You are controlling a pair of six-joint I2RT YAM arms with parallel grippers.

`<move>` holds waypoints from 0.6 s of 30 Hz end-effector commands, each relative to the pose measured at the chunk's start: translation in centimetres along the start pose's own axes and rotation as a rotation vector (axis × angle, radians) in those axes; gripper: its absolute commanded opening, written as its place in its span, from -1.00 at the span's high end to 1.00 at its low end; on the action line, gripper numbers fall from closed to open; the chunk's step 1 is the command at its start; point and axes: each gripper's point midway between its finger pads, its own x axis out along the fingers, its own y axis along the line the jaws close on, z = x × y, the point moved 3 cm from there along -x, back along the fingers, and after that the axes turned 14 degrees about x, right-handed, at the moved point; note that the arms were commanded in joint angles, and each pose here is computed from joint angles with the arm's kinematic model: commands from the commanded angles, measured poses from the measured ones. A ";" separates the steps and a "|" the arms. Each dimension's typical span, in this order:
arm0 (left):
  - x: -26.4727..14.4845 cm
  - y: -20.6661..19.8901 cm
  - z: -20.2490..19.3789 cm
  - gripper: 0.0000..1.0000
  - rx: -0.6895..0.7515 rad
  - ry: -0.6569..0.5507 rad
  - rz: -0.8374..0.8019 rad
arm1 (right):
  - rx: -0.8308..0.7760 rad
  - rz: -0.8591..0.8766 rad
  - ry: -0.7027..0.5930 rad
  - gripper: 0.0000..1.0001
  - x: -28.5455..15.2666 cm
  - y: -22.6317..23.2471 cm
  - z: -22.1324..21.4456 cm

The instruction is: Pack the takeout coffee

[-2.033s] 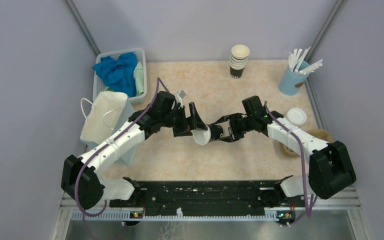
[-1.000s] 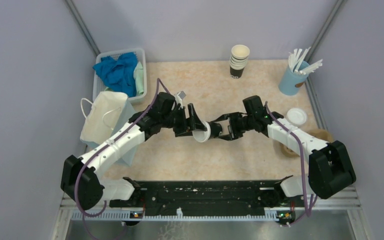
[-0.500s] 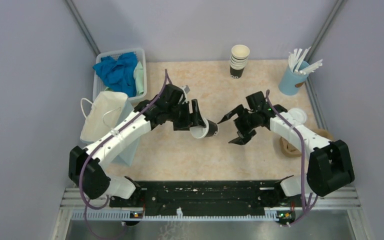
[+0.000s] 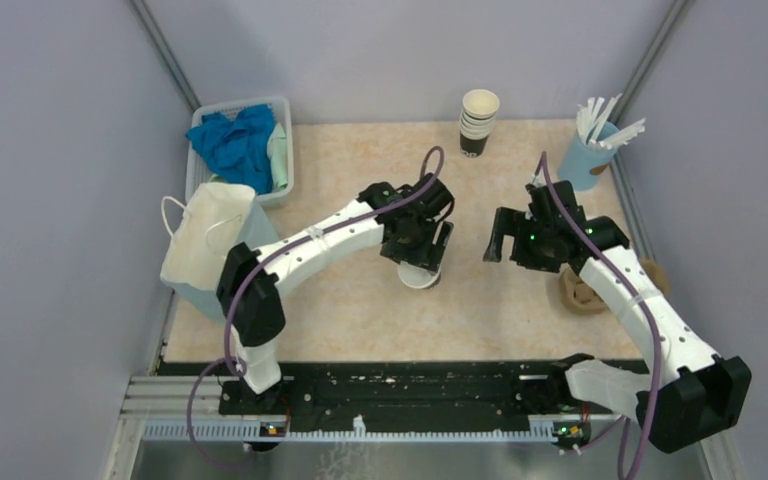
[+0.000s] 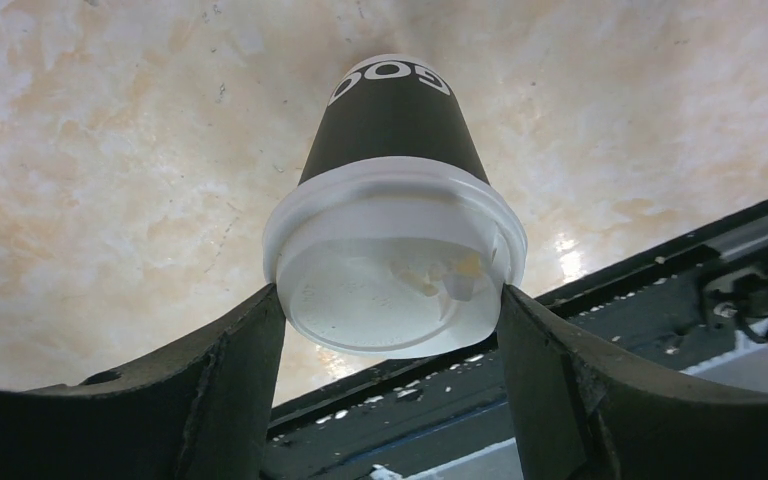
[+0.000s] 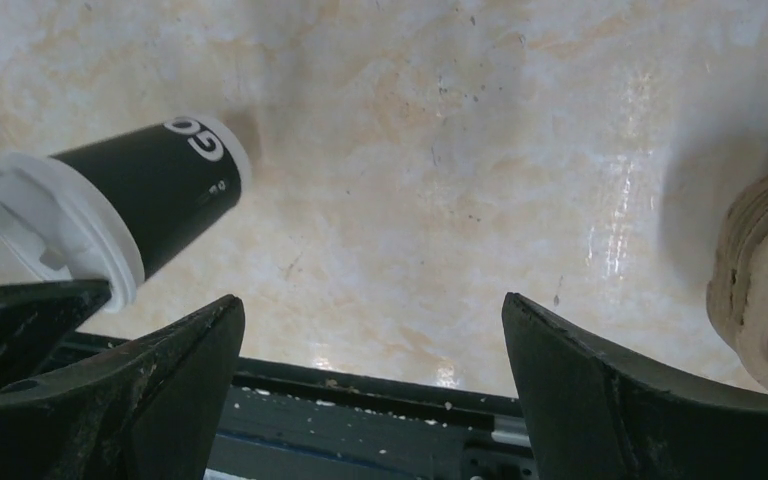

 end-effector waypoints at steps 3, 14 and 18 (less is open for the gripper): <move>0.4 -0.4 0.1 -0.59 0.160 0.083 0.097 | -0.083 -0.029 0.052 -0.97 -0.5 -2.4 -2.5; 1.0 -1.5 1.1 -0.94 0.221 0.088 0.053 | -0.099 0.027 0.055 -0.98 -2.0 -2.3 -3.3; -0.3 -1.9 2.1 -0.97 0.205 0.048 0.036 | -0.126 0.069 0.077 -0.97 -2.2 -1.6 -3.4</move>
